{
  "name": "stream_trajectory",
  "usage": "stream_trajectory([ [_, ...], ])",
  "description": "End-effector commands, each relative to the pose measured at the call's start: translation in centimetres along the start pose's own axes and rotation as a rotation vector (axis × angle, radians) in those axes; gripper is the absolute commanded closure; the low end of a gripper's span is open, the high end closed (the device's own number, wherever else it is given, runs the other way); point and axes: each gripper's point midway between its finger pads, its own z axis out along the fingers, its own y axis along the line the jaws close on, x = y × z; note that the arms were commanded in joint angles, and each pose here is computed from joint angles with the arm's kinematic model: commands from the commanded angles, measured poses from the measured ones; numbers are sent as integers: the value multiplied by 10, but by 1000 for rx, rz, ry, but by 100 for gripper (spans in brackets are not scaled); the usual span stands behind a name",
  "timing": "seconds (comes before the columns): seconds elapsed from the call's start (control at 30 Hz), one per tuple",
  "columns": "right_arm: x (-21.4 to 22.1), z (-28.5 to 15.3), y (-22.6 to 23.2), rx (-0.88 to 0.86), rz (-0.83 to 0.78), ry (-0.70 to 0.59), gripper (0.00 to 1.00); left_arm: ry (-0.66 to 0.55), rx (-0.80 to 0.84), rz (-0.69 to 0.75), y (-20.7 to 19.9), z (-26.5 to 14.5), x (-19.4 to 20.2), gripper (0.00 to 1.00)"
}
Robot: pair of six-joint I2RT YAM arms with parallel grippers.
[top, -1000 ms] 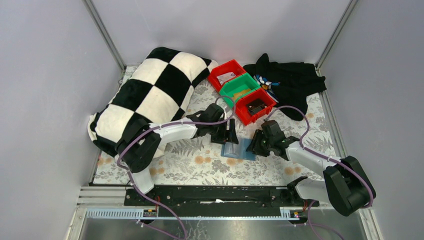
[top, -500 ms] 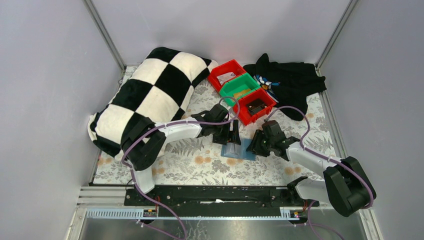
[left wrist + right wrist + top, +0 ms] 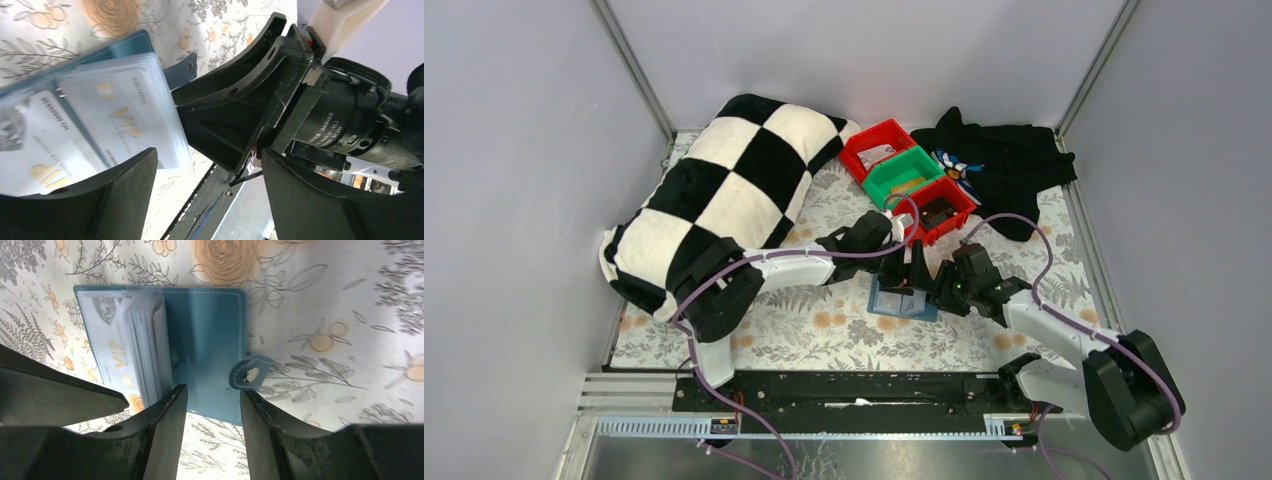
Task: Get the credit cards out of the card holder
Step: Remove the credit card from the card holder.
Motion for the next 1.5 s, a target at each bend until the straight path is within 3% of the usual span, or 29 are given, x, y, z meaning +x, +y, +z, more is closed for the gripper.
stream_trajectory([
  [0.0,-15,-17,-20,105,27,-96,48,15,118,10,-25,9,1,20],
  [0.2,-44,-54,-33,193,40,-277,44,13,114,18,-26,11,1,20],
  [0.37,-63,-78,-16,124,10,-363,43,-26,71,52,-28,0,-8,20],
  [0.53,-53,-64,27,-61,-60,-237,46,-84,-17,38,-13,-12,-17,19],
  [0.73,-36,-39,36,-94,-49,-101,52,-126,-37,-42,13,-18,-22,20],
  [1.03,-27,-14,35,-112,-16,-53,54,-213,-221,-54,50,-22,-37,20],
  [1.2,-27,-7,31,-97,8,-44,55,-200,-296,-28,59,-28,-38,18],
  [1.47,-22,1,20,-60,11,-26,56,-190,-213,-9,48,-35,-34,14],
])
